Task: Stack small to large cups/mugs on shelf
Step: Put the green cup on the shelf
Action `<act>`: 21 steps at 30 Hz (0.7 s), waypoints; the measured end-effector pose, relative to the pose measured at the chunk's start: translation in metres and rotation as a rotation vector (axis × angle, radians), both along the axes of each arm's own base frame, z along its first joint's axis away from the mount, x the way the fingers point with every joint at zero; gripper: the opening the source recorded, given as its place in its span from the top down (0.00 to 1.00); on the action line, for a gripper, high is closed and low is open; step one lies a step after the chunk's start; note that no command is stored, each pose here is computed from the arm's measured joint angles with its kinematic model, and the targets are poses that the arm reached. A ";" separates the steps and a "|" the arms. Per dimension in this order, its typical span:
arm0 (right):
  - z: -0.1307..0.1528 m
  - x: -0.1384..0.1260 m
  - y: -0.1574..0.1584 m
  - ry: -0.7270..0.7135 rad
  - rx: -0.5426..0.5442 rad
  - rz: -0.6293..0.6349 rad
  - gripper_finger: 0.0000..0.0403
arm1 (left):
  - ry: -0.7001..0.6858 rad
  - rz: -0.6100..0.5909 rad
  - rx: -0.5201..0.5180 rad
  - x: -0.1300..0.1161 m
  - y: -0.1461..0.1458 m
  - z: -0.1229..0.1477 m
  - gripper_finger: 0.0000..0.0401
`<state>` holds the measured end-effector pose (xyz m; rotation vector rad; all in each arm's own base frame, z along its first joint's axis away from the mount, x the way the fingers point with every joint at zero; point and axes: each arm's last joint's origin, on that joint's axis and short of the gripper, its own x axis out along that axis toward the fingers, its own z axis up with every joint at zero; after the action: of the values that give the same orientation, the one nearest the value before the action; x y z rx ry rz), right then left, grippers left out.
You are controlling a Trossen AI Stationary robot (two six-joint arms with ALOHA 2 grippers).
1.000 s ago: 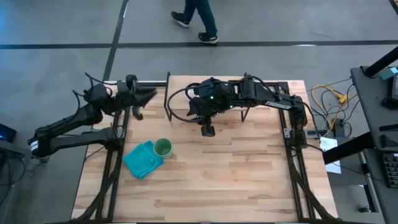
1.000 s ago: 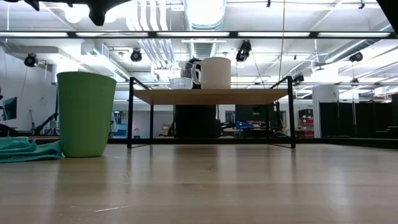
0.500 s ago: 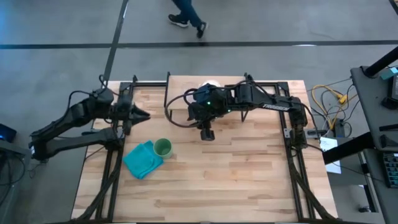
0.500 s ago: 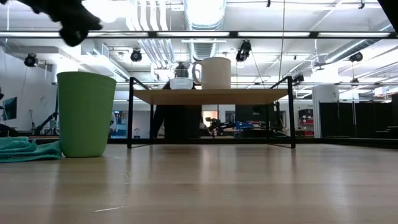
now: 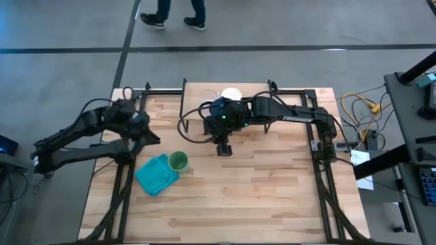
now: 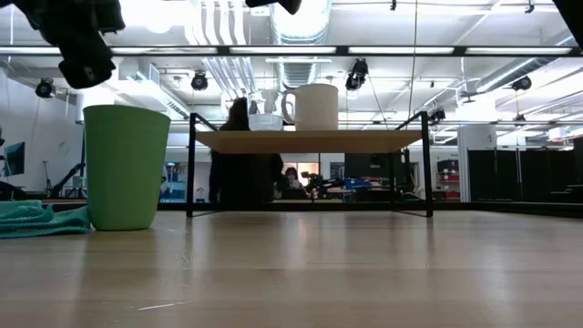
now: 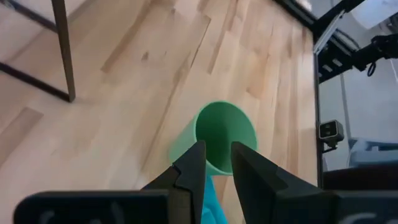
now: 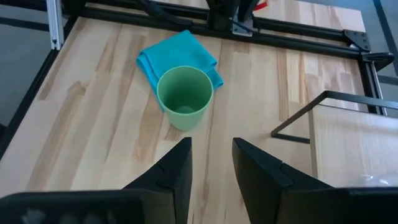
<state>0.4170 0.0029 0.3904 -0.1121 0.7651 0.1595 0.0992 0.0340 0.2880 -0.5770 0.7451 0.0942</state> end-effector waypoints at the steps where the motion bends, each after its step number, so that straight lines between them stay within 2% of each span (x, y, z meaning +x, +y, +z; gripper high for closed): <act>1: 0.000 0.001 0.000 -0.007 0.000 0.000 0.73 | 0.017 0.002 -0.012 0.002 0.001 -0.001 0.84; 5: 0.000 0.001 0.000 -0.006 0.002 -0.002 0.73 | 0.078 0.003 -0.092 0.014 0.003 -0.008 0.84; 13: -0.001 0.001 0.000 -0.002 0.002 -0.002 0.73 | 0.197 -0.079 -0.139 0.038 0.001 -0.021 0.84; 17: -0.001 0.001 0.000 0.000 0.002 -0.002 0.73 | 0.247 -0.066 -0.184 0.049 0.000 -0.028 0.84; 21: -0.001 0.000 0.000 0.003 0.002 -0.002 0.73 | 0.263 -0.001 -0.207 0.058 0.000 -0.026 0.84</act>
<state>0.4175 0.0029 0.3890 -0.1095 0.7675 0.1588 0.1567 0.0341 0.2621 -0.7709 1.0182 0.0932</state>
